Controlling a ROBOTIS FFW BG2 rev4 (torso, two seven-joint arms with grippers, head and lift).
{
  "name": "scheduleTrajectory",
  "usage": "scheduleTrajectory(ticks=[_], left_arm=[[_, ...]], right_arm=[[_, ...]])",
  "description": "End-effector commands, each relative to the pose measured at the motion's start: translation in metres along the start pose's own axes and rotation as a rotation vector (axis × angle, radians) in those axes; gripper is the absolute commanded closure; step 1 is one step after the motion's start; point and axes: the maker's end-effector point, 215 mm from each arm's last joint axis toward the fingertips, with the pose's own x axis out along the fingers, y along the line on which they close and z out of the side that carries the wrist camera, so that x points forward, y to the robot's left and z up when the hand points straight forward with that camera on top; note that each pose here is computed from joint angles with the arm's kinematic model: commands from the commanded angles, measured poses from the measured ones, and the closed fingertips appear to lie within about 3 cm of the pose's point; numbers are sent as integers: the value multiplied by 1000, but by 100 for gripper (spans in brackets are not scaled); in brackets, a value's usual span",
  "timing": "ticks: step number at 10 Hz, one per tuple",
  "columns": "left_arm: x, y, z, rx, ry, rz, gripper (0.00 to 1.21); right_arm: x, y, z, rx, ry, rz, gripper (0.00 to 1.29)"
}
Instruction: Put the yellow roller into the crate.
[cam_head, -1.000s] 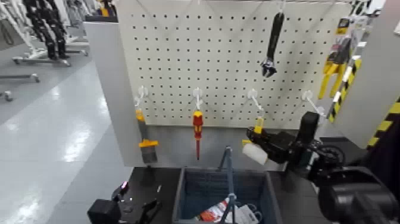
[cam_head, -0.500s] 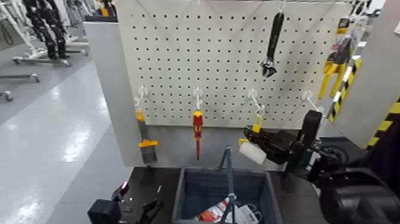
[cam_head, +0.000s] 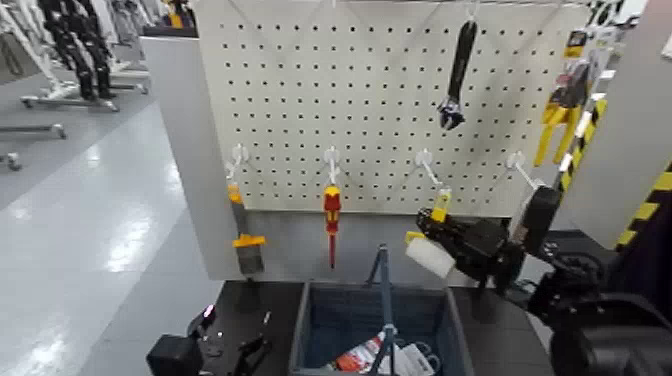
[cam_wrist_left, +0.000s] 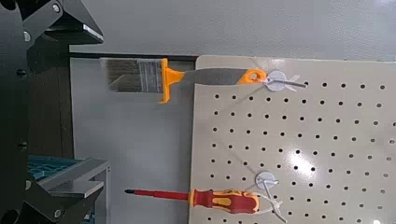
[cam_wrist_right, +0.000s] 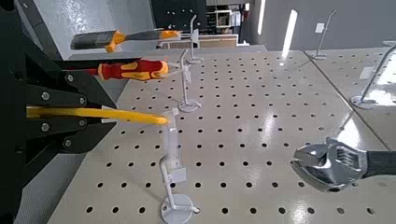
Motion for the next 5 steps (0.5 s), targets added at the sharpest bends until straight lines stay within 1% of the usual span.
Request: scheduleTrajectory(ticks=[1,3,4,5], left_arm=[[0,-1,1,-2,-1,-1,20],[0,-1,0,-2,0,-1,20],[0,-1,1,-1,-1,-2,20],[0,-2,0,-1,1,-3,20]], right_arm=[[-17,7,12,3,-13,-23,125],[-30,11,6,27,0,-43,125],[-33,15,-1,53,2,-45,125],[-37,17,-7,86,-6,-50,125]])
